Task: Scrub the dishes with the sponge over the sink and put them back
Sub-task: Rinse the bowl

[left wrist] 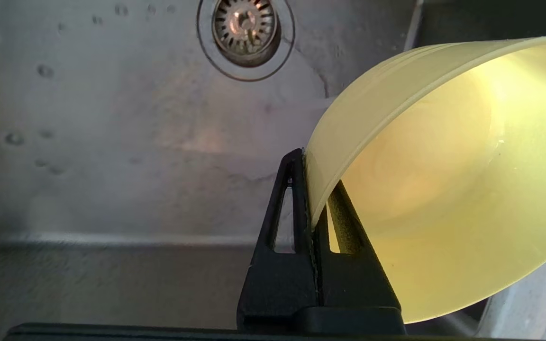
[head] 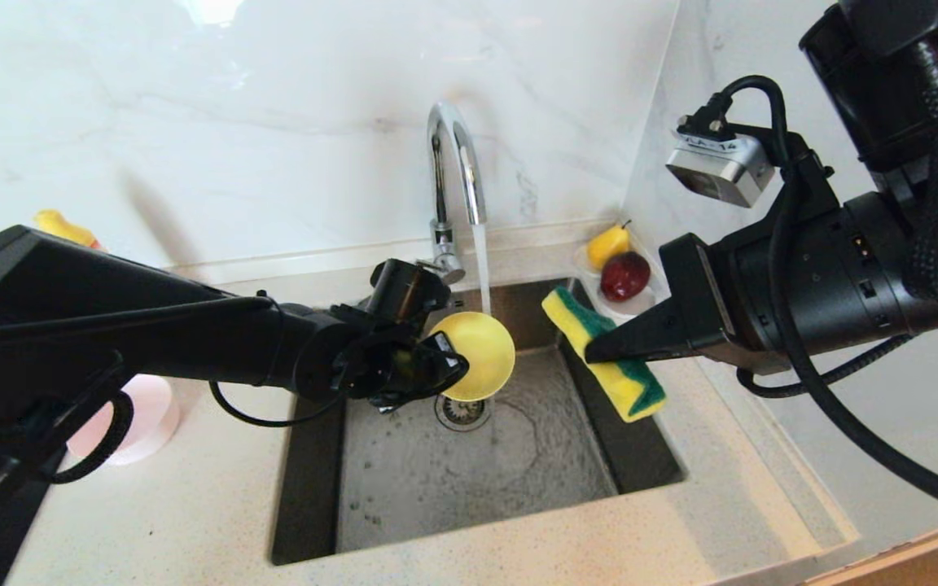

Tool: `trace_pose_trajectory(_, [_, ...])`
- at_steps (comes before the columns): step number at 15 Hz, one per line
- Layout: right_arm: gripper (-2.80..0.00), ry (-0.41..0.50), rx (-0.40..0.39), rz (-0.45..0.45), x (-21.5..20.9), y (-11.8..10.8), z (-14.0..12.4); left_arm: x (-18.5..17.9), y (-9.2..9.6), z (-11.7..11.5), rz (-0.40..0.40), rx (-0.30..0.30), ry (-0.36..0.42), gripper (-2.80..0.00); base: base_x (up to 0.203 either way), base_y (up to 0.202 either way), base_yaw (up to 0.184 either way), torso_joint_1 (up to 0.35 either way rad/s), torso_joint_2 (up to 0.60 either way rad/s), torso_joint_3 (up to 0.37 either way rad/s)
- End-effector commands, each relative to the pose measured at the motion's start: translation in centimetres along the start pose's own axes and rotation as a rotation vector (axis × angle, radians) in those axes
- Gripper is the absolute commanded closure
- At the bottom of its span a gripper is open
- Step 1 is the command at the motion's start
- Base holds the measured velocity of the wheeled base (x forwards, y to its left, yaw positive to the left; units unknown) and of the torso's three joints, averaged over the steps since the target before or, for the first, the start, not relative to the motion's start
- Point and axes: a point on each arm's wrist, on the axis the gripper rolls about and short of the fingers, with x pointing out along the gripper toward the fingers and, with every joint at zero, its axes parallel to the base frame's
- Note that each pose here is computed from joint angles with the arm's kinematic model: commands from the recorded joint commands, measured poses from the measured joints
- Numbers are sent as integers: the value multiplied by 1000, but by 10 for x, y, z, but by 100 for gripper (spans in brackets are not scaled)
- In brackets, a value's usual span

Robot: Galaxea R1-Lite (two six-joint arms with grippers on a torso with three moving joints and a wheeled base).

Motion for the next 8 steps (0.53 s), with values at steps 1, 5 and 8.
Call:
trace_pose_trajectory(1, [0, 17, 7, -8, 2, -2, -3, 11, 1, 0, 11, -7, 1, 0, 0, 0, 0, 0, 0, 0])
trace_pose_trajectory(5, [0, 17, 6, 2, 4, -6, -9, 30, 9, 4, 42, -18, -3, 0, 0, 0, 0, 0, 0, 0])
trace_pose_trajectory(8, [0, -3, -1, 24, 4, -7, -10, 38, 6, 15, 33, -33, -25, 0, 0, 0, 0, 0, 0, 0])
